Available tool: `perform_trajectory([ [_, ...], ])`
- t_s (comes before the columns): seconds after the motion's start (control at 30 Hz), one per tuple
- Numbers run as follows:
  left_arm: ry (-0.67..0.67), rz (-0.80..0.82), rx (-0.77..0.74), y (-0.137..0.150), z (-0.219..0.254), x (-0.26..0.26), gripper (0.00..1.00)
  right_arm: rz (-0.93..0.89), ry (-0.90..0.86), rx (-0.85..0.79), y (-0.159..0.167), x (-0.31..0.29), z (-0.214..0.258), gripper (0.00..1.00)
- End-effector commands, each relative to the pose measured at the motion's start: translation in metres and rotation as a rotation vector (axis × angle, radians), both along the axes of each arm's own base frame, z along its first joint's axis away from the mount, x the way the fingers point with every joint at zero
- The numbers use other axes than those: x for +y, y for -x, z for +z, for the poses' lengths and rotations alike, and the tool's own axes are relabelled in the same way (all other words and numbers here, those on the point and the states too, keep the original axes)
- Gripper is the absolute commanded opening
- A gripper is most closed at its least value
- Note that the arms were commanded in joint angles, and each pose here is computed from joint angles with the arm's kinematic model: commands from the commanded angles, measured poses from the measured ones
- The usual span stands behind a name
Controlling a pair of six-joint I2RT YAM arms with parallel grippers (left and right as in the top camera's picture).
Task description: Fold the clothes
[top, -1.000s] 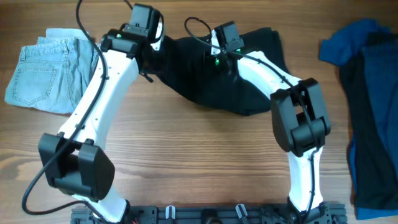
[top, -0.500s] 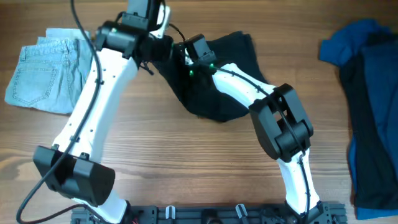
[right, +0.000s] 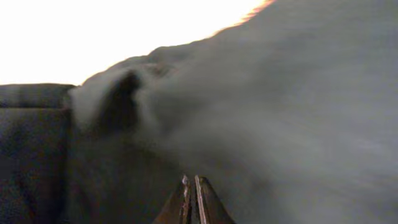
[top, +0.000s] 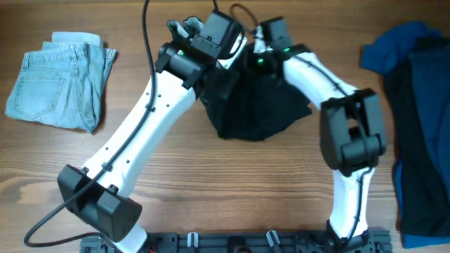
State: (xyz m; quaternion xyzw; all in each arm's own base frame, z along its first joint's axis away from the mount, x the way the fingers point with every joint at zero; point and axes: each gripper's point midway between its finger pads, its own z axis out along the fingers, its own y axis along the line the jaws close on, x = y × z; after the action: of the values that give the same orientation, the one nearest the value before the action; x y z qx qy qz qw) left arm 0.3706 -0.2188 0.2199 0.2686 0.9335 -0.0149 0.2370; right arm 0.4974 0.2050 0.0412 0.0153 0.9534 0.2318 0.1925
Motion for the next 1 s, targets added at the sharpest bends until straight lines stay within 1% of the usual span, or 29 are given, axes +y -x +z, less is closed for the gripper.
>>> perform_trajectory([
  [0.0,0.045,-0.058,-0.079,0.002,0.027,-0.018,0.04,-0.021,0.115,0.034,0.008,-0.041,0.004,0.04],
  [0.2,0.05,-0.135,-0.1,0.012,0.029,-0.04,0.04,-0.159,0.46,0.145,0.032,-0.112,-0.019,0.04],
  [0.23,0.054,-0.144,-0.1,0.014,0.03,-0.044,0.04,-0.174,0.494,0.157,0.035,-0.121,-0.021,0.04],
  [0.3,0.059,-0.157,-0.106,0.016,0.031,-0.049,0.04,-0.181,0.487,0.175,0.037,-0.128,-0.022,0.04],
  [0.47,0.045,-0.181,-0.112,0.016,0.03,-0.049,0.04,-0.184,0.421,0.26,0.053,-0.127,-0.029,0.04],
  [0.57,0.014,-0.195,-0.115,0.014,0.029,-0.043,0.04,-0.021,0.192,0.273,0.059,-0.08,-0.024,0.04],
  [0.6,0.007,-0.192,-0.117,0.011,0.029,-0.038,0.04,0.032,0.064,0.286,0.063,-0.056,-0.017,0.04],
  [0.67,0.005,-0.165,-0.117,0.004,0.029,-0.028,0.04,0.089,-0.057,0.301,0.07,-0.029,-0.007,0.04],
  [0.73,0.004,-0.134,-0.118,-0.004,0.029,-0.016,0.04,0.095,-0.074,0.316,0.075,-0.014,-0.006,0.04],
  [0.87,0.007,-0.091,-0.127,-0.015,0.031,-0.001,0.04,0.027,-0.079,0.372,0.089,0.015,-0.018,0.04],
  [0.97,0.007,-0.081,-0.135,-0.02,0.032,0.003,0.04,0.054,-0.121,0.403,0.105,0.04,-0.023,0.04],
])
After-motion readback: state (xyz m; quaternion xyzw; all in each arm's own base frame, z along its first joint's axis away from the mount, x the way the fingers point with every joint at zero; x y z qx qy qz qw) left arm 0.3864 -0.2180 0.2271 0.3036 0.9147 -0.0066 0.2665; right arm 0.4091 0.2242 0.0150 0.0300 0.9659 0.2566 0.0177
